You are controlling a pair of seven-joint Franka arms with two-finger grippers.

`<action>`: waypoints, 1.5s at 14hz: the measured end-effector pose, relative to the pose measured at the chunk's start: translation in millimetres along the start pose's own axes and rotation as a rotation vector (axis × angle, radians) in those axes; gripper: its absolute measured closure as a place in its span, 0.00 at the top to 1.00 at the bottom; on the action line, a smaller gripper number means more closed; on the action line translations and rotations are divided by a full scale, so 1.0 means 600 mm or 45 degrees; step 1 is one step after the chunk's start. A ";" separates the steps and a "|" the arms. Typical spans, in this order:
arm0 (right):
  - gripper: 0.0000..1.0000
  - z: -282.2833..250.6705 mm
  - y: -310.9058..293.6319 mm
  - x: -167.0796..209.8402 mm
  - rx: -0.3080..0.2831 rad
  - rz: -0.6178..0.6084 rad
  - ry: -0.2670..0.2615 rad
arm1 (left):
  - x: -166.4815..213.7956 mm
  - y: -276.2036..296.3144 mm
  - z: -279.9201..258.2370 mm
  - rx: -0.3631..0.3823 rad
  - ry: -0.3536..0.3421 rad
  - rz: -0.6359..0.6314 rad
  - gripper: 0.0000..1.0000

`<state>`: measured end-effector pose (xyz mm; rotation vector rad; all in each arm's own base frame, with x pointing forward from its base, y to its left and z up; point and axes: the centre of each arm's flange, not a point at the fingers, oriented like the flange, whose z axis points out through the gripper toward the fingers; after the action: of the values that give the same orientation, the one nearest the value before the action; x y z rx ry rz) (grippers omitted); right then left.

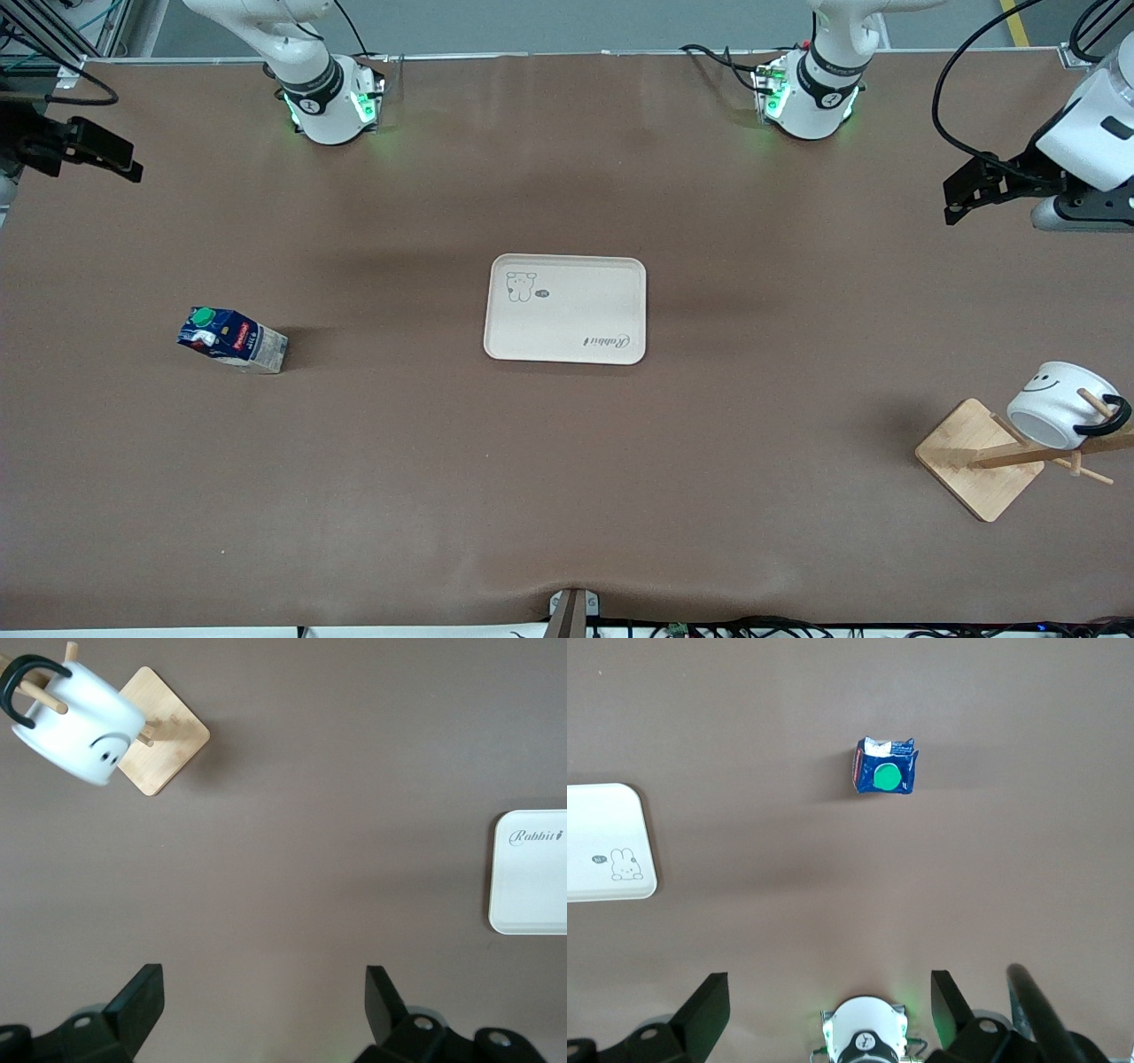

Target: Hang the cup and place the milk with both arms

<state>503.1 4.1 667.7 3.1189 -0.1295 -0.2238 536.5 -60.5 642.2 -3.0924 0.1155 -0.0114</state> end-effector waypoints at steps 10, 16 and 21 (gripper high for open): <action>1.00 0.017 0.056 0.013 0.054 0.083 0.012 | 0.000 -0.007 -0.012 -0.015 0.023 -0.012 1.00; 1.00 0.019 0.037 0.027 0.109 0.057 0.043 | -0.001 -0.003 -0.015 -0.018 0.028 -0.007 1.00; 1.00 0.010 0.056 0.028 0.149 -0.015 0.069 | -0.001 -0.003 -0.015 -0.029 0.028 -0.009 1.00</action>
<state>515.9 -30.7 660.0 3.2396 -0.1284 -0.1364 536.2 -59.0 651.1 -3.1160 0.1059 -0.0441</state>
